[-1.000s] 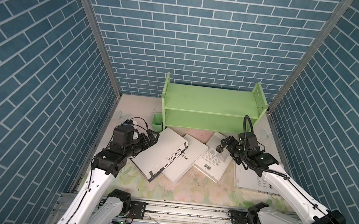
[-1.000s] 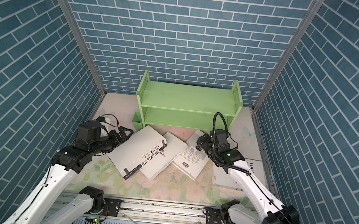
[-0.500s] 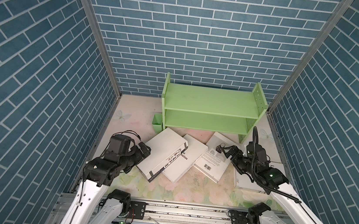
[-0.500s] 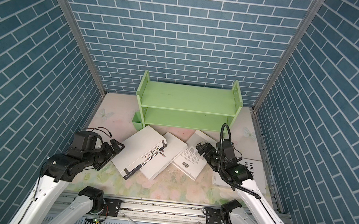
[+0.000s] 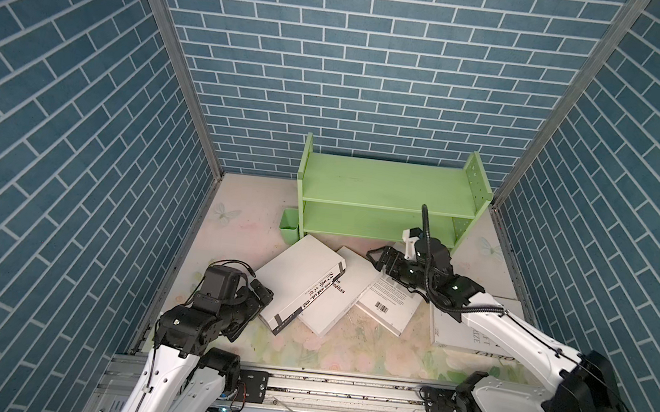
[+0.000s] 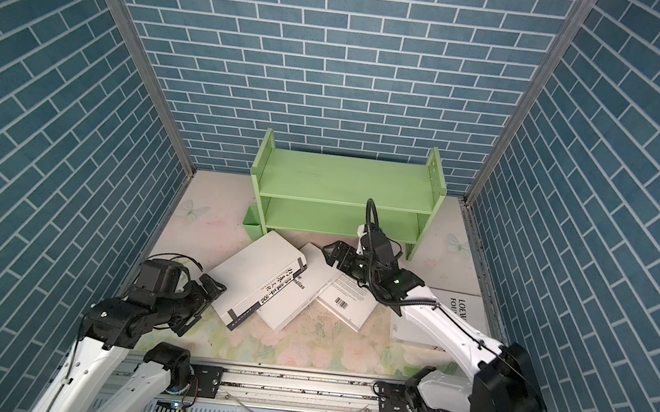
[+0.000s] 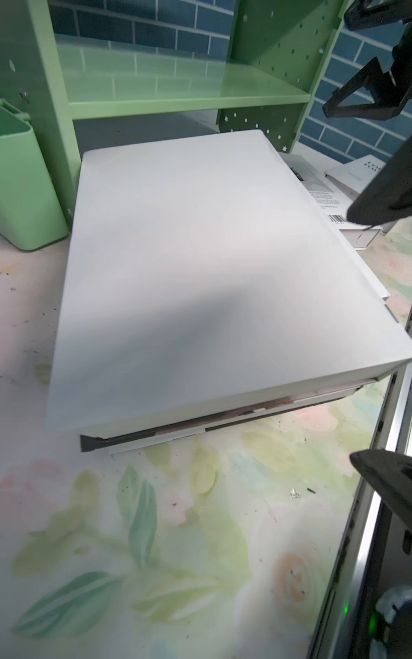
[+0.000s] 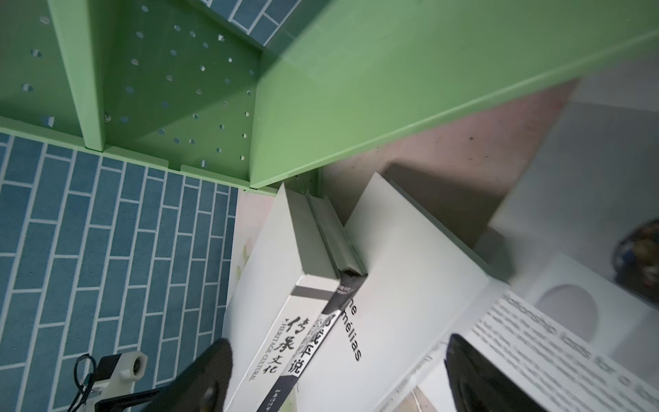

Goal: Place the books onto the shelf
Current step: 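Close the right gripper on the black-spined white book's edge near the shelf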

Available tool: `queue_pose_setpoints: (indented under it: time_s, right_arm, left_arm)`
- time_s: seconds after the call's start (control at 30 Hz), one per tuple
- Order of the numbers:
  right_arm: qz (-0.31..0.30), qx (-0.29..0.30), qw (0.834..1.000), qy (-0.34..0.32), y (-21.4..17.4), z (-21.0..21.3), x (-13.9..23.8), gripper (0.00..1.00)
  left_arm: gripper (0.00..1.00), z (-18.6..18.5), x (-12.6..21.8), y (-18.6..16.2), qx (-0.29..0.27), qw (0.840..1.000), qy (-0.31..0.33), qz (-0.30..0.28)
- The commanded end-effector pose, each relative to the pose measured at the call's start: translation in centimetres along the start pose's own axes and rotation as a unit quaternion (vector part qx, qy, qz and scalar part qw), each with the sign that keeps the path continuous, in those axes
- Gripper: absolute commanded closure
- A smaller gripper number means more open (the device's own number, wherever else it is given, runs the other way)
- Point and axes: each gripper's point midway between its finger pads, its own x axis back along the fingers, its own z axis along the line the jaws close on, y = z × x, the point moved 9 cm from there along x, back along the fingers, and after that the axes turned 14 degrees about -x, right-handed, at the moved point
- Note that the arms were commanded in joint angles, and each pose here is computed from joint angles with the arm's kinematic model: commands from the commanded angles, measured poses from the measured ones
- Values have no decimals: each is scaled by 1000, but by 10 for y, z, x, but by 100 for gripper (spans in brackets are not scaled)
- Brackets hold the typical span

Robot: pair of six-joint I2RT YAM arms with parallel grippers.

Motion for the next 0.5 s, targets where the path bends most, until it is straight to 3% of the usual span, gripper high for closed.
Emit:
queue_pose_setpoints:
  time_s: [0.0,0.17,0.3,0.47]
  right_arm:
    - [7,54,998,20,2,21,-30,7]
    - [14,46,999,-6,4,21,-64,8]
    - [22,26,999,-23,-2,14,-80,11]
    - [1,-49,998,-48,-8,1,-83,12]
  left_arm:
    - [0,-1,-10,0,54,998,-41,-9]
    - [0,1,-24,0,91,994,-55,-9]
    - [1,2,-27,1,87,995,-46,-10]
    - [0,0,-23,1,70,997,-35,0]
